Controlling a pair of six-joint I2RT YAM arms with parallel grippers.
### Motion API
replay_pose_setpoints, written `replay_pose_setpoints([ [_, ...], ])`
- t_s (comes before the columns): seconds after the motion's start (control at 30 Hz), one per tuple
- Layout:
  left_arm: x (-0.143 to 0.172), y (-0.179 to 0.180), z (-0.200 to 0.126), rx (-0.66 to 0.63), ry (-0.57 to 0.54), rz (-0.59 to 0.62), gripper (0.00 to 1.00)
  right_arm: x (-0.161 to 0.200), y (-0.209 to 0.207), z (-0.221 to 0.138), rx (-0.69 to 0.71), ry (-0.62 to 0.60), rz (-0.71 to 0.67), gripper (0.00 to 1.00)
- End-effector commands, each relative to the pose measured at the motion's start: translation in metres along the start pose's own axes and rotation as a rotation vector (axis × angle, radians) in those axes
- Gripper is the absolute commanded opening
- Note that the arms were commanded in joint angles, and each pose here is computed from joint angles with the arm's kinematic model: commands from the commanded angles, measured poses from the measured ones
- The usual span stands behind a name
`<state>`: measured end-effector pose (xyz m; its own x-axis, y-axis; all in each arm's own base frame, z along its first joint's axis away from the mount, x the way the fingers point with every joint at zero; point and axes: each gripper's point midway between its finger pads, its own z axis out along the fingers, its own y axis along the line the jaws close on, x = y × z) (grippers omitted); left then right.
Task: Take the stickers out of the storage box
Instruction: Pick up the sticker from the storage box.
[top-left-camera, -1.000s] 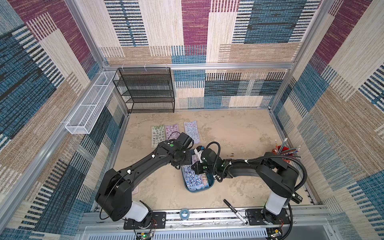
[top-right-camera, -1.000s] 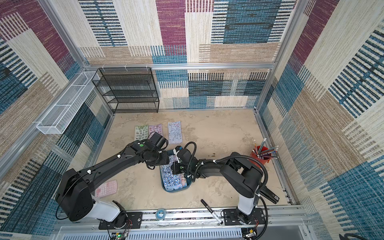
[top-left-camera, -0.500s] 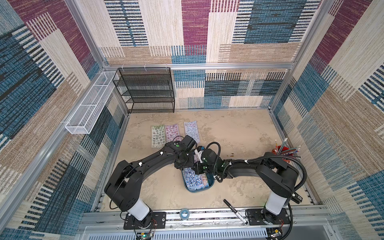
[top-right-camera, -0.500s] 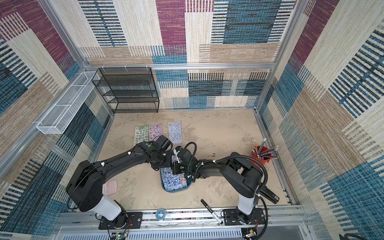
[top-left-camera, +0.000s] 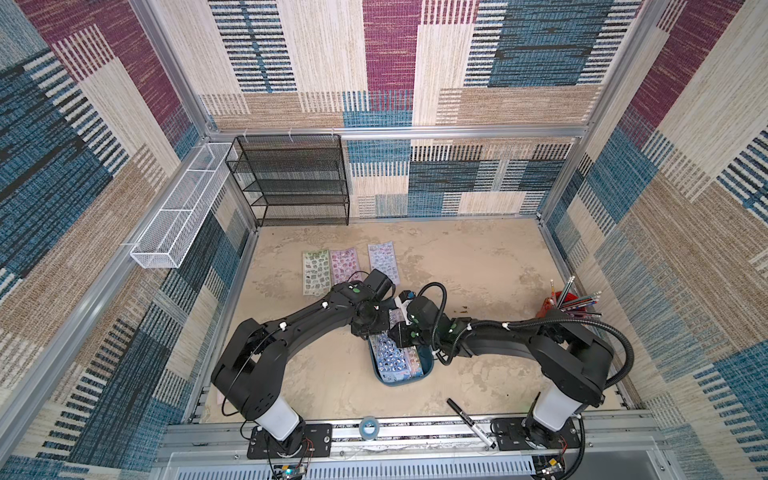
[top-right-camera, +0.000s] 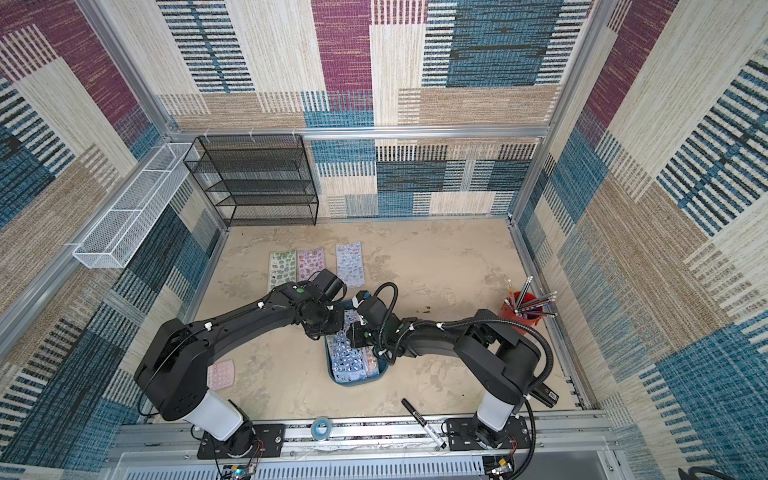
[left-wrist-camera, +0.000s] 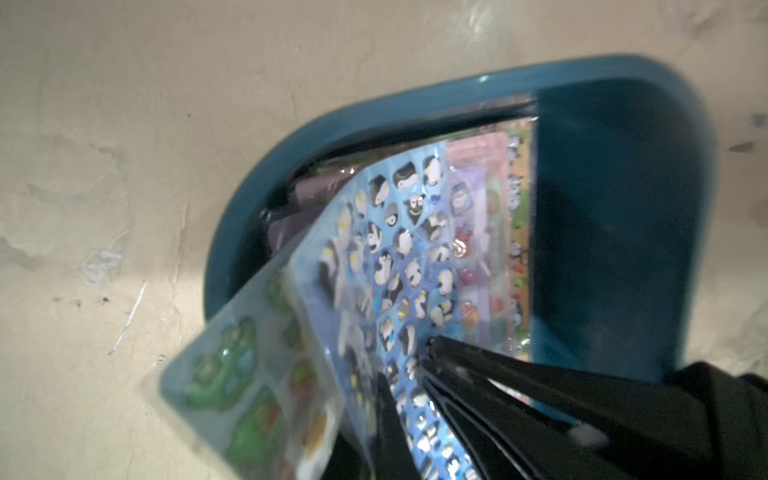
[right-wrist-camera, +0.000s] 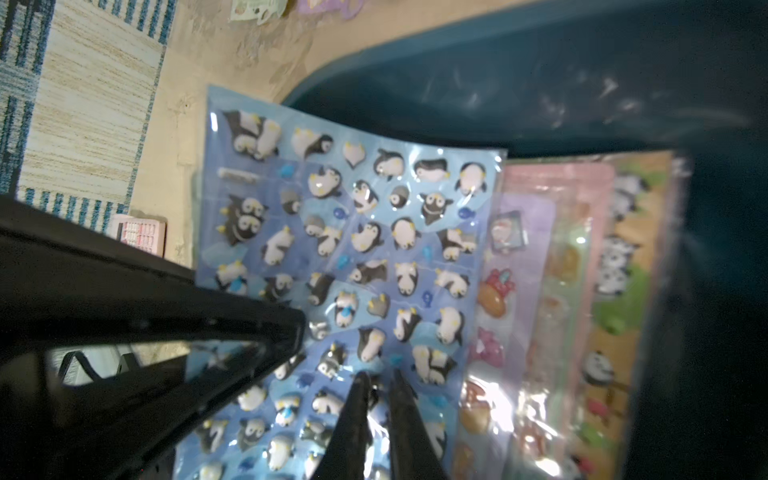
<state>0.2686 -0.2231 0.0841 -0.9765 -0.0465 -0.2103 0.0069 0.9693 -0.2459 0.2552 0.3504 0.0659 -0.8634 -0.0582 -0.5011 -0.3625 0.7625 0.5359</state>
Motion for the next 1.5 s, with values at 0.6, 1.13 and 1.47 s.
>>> replay_pose_setpoints([
  [0.6,-0.069,-0.074,-0.165,0.613,-0.403,0.227,0.0,-0.124,0.038,-0.153,-0.117,-0.396,-0.288,0.72],
  [1.13,-0.097,-0.065,-0.177,0.766,-0.467,0.118,0.0,-0.124,0.062,-0.124,-0.441,-0.282,-0.083,0.0],
  [1.47,-0.101,-0.048,-0.182,0.663,-0.551,0.114,0.72,-0.162,0.011,-0.122,-0.159,-0.339,-0.086,0.0],
])
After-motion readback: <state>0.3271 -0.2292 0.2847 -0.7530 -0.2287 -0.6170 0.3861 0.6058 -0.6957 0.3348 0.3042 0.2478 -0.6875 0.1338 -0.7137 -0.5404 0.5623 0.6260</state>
